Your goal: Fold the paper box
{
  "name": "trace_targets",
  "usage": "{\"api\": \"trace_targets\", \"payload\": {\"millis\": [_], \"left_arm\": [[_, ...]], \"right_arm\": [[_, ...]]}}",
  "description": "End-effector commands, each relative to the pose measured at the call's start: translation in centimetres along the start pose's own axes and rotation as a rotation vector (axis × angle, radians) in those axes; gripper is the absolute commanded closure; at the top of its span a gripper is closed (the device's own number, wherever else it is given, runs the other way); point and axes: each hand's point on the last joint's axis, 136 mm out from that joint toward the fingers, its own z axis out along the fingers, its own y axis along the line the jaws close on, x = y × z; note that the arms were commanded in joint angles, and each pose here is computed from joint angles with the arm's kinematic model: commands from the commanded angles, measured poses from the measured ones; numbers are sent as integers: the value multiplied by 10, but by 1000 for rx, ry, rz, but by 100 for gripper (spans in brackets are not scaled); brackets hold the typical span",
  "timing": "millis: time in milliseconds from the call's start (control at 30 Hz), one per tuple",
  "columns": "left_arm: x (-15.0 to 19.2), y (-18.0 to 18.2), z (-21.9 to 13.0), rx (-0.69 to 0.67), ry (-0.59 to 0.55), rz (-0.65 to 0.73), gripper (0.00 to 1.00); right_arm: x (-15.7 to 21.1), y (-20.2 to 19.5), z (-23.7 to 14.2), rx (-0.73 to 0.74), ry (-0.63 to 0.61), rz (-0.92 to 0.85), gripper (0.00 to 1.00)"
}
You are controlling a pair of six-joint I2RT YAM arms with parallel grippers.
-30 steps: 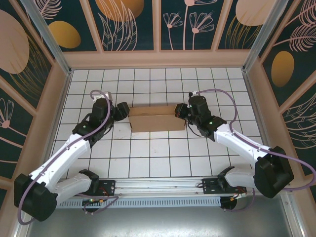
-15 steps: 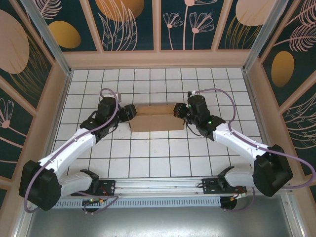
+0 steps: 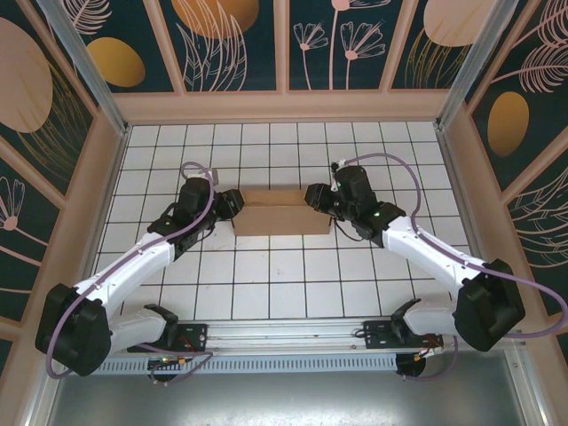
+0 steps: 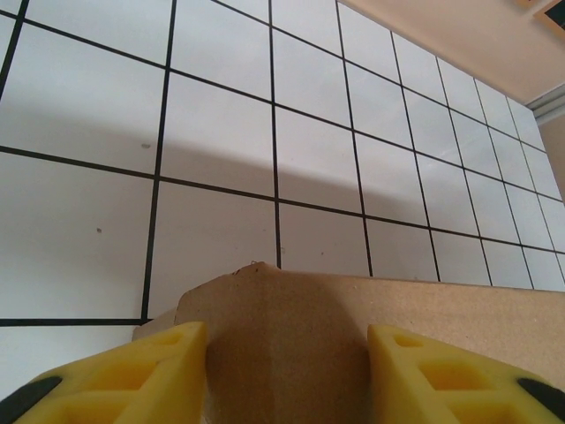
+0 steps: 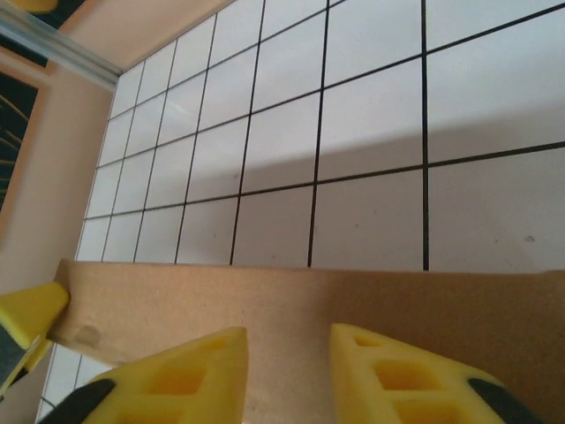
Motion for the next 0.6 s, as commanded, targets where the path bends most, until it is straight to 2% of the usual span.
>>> {"api": "trace_targets", "payload": {"millis": [0,167,300,567], "left_arm": [[21,24,6,-85,59,2,53],[20,23,5,-80,57,-3,52],[19,22,3,-77,53,-4,52],[18,21,3,-75,56,-6,51]], "right_arm": [[5,-11,-21,65,65,-53,61],[-21,-37,-43,144,-2,-41,58],[-28,-64,-43,202,-16,-34,53],[-26,-63,-26,169,11,-47,51]]}}
